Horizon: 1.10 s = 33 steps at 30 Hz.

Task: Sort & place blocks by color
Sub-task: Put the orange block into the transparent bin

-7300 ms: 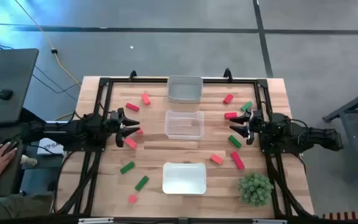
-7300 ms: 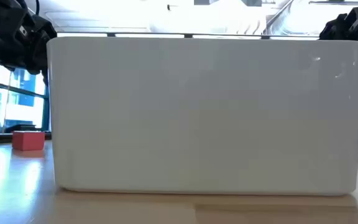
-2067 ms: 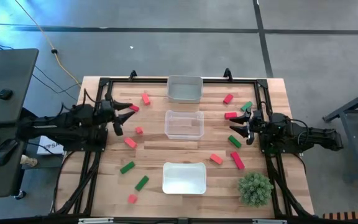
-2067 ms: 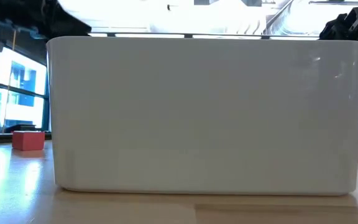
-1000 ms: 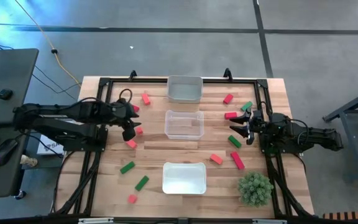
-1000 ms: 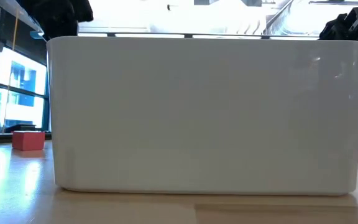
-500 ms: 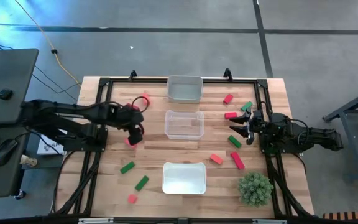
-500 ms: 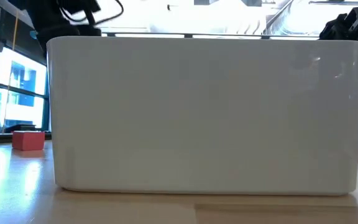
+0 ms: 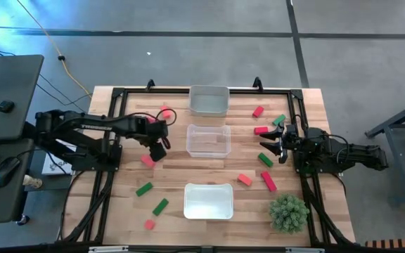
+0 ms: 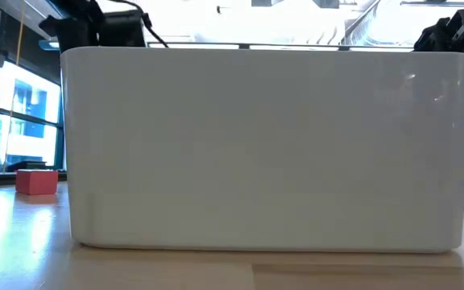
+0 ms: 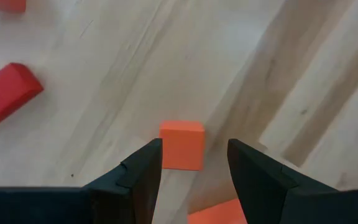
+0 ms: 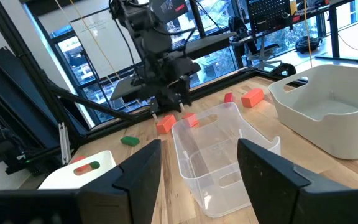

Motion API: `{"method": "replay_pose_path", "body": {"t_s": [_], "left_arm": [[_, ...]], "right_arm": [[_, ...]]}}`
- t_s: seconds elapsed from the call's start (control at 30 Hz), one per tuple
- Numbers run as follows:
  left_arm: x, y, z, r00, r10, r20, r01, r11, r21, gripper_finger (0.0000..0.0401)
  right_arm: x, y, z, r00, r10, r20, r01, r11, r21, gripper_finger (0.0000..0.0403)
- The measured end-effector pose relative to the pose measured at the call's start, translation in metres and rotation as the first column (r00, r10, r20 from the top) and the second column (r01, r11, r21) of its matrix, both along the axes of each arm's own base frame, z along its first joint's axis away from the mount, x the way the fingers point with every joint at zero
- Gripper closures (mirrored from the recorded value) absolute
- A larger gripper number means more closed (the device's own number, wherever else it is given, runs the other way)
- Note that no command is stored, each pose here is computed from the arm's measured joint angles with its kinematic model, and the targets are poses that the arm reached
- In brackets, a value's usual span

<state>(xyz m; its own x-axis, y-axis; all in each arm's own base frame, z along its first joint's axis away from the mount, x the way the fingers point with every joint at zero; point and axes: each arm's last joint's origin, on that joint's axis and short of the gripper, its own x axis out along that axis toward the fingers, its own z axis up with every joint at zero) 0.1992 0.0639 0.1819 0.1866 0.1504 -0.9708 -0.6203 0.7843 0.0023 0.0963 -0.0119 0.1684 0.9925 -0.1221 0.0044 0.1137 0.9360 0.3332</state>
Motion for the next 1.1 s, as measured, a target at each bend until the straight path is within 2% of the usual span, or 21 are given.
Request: {"method": "replay_pose_path", "body": {"t_s": [0.5, 0.63, 0.93, 1.1], "left_arm": [[-0.001, 0.013, -0.01, 0.998, -0.014, -0.069, 0.014, 1.0, -0.013, 0.0229], [-0.002, 0.013, -0.01, 0.998, -0.043, -0.05, 0.04, 0.997, -0.067, 0.0229], [-0.001, 0.013, -0.012, 0.997, -0.051, -0.057, 0.047, 0.996, -0.073, 0.0229], [0.003, 0.015, -0.023, 0.994, -0.055, -0.097, 0.044, 0.993, -0.113, 0.0229]], "right_arm": [[0.0, 0.0, 0.0, 1.0, 0.0, 0.0, 0.0, 1.0, 0.0, 0.0202], [0.0, 0.0, 0.0, 1.0, 0.0, 0.0, 0.0, 1.0, 0.0, 0.0202], [0.0, 0.0, 0.0, 1.0, 0.0, 0.0, 0.0, 1.0, 0.0, 0.0202], [0.0, 0.0, 0.0, 1.0, 0.0, 0.0, 0.0, 1.0, 0.0, 0.0202]]}}
